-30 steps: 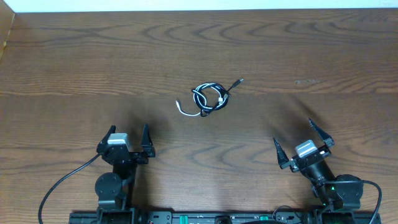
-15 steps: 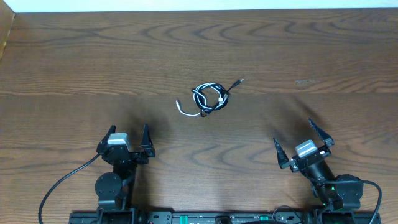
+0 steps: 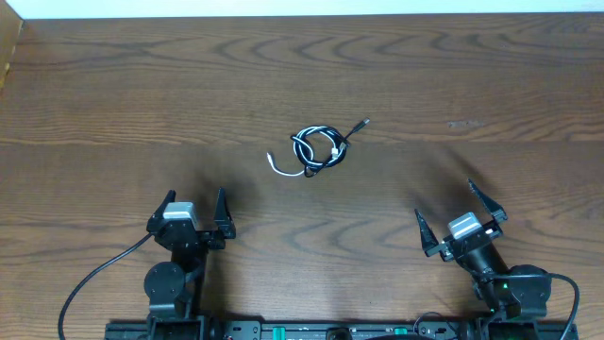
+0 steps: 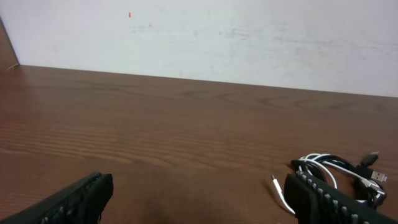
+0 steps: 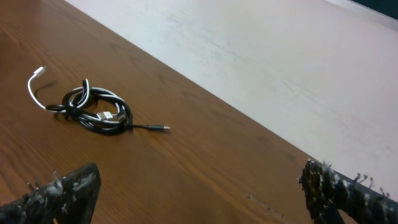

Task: Untangle cables

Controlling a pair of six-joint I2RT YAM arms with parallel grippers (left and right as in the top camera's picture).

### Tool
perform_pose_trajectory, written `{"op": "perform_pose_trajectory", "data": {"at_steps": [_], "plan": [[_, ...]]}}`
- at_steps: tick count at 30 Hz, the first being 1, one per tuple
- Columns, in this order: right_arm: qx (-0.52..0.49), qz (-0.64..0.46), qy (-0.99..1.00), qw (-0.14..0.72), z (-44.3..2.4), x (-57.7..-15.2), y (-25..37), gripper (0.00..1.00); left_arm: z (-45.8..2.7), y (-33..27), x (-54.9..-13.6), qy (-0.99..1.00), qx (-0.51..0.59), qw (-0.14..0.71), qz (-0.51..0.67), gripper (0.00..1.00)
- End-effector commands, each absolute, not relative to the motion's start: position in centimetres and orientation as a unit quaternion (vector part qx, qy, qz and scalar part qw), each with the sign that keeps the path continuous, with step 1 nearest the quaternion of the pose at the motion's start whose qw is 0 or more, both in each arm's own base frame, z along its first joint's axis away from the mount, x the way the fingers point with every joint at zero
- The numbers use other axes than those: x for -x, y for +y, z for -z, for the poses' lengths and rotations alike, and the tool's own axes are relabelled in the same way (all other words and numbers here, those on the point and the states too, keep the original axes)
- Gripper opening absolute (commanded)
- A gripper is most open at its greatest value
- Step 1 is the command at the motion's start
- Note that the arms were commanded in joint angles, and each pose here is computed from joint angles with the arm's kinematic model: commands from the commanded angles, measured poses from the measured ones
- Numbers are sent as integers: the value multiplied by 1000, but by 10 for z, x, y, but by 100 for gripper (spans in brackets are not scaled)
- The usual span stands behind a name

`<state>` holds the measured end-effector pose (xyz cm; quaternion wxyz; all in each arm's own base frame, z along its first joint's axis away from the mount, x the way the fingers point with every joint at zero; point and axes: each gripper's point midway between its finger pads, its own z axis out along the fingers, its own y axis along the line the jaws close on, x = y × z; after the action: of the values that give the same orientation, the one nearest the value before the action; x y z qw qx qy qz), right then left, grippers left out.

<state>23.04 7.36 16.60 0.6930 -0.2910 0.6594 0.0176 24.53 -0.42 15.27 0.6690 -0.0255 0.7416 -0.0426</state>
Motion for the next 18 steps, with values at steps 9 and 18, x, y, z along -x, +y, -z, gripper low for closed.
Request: {"op": "perform_pose_trajectory", "data": {"at_steps": [9, 18], "plan": [[291, -27, 660, 692, -165, -229, 75, 99, -139, -6, -244, 756, 25, 652, 48, 93], [255, -65, 670, 694, -168, -229, 76, 99, -160, -19, -242, 749, 41, 652, 113, 93]]}}
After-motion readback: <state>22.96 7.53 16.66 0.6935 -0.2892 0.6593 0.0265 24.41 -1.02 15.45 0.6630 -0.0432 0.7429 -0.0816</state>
